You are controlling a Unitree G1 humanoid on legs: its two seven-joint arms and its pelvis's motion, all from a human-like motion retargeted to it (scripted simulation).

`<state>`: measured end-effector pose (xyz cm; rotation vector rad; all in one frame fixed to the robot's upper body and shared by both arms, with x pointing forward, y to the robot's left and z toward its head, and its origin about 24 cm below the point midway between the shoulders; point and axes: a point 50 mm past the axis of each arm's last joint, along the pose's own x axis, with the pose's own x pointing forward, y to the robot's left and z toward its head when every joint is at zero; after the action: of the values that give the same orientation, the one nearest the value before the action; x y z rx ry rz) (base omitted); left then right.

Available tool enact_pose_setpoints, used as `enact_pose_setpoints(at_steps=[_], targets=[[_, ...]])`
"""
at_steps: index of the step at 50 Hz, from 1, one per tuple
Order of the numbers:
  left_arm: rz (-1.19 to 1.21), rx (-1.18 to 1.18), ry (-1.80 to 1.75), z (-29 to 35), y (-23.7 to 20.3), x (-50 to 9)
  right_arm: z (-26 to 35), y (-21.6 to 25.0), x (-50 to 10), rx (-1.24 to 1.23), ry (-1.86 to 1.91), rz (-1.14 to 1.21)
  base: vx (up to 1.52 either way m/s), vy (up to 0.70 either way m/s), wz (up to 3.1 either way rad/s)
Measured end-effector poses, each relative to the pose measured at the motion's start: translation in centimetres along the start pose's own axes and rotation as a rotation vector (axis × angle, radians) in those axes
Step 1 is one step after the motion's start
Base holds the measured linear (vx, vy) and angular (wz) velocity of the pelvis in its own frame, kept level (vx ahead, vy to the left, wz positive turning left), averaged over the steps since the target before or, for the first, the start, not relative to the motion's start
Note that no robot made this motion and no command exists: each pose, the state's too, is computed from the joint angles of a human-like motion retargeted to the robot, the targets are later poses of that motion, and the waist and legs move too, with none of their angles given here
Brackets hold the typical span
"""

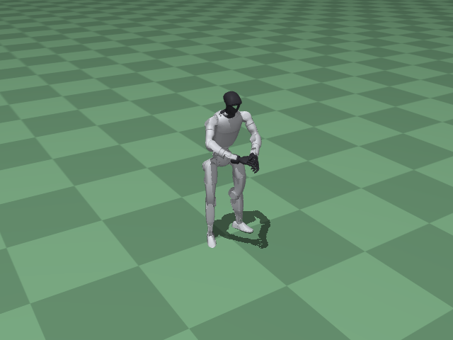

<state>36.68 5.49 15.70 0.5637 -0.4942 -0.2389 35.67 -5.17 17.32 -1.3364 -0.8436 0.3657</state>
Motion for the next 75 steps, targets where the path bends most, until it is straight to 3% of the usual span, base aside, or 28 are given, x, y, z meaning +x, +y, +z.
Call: enact_pose_setpoints(at_steps=[6, 13, 21, 29, 33, 40, 47, 56, 64, 69, 75], targets=[[0.197, 0.148, -0.013, 0.6, 3.1, 2.9, 0.3, -1.7, 3.2, -0.056, 0.067, -0.213, -0.03, -0.02, -0.3], [0.18, -0.046, -0.353, 6.4, 4.8, -0.6, 3.1, -6.1, 0.0, -0.031, -0.176, -0.42, 0.07, 0.01, -0.16], [0.161, -0.29, -0.277, 4.8, 1.8, -6.7, 5.4, -4.0, -5.2, 0.018, -0.337, -0.264, 0.07, 0.03, 0.0], [0.082, -0.192, 0.031, -1.4, -2.3, -5.4, 3.0, 3.0, -4.1, 0.04, -0.163, 0.05, -0.01, -0.01, 0.01], [0.079, -0.073, 0.137, -3.4, -2.3, -3.0, 1.5, 4.0, -2.1, 0.044, -0.046, 0.101, -0.04, -0.03, -0.01], [0.186, -0.06, -0.091, 1.5, 1.9, 0.1, 1.7, -1.4, 0.1, -0.005, -0.076, -0.172, 0.0, 0.0, 0.0], [0.22, -0.151, -0.428, 7.5, 4.2, -3.6, 6.1, -6.4, -2.3, 0.005, -0.34, -0.36, 0.03, 0.0, -0.03], [0.207, -0.197, -0.356, 5.2, 1.5, -7.7, 6.8, -4.4, -5.4, -0.045, -0.418, -0.307, 0.0, -0.01, -0.01], [0.17, 0.151, -0.167, 0.3, -0.6, -2.0, 1.5, 0.1, -1.6, -0.238, -0.195, -0.188, -0.02, -0.01, 0.02], [0.263, 0.242, -0.22, 2.0, 1.1, 0.6, 0.9, -2.2, 0.2, -0.187, -0.11, -0.316, 0.0, 0.0, 0.0], [0.303, 0.062, -0.484, 7.4, 3.5, -1.4, 3.7, -6.4, -1.0, -0.134, -0.249, -0.52, 0.04, 0.01, -0.05]])
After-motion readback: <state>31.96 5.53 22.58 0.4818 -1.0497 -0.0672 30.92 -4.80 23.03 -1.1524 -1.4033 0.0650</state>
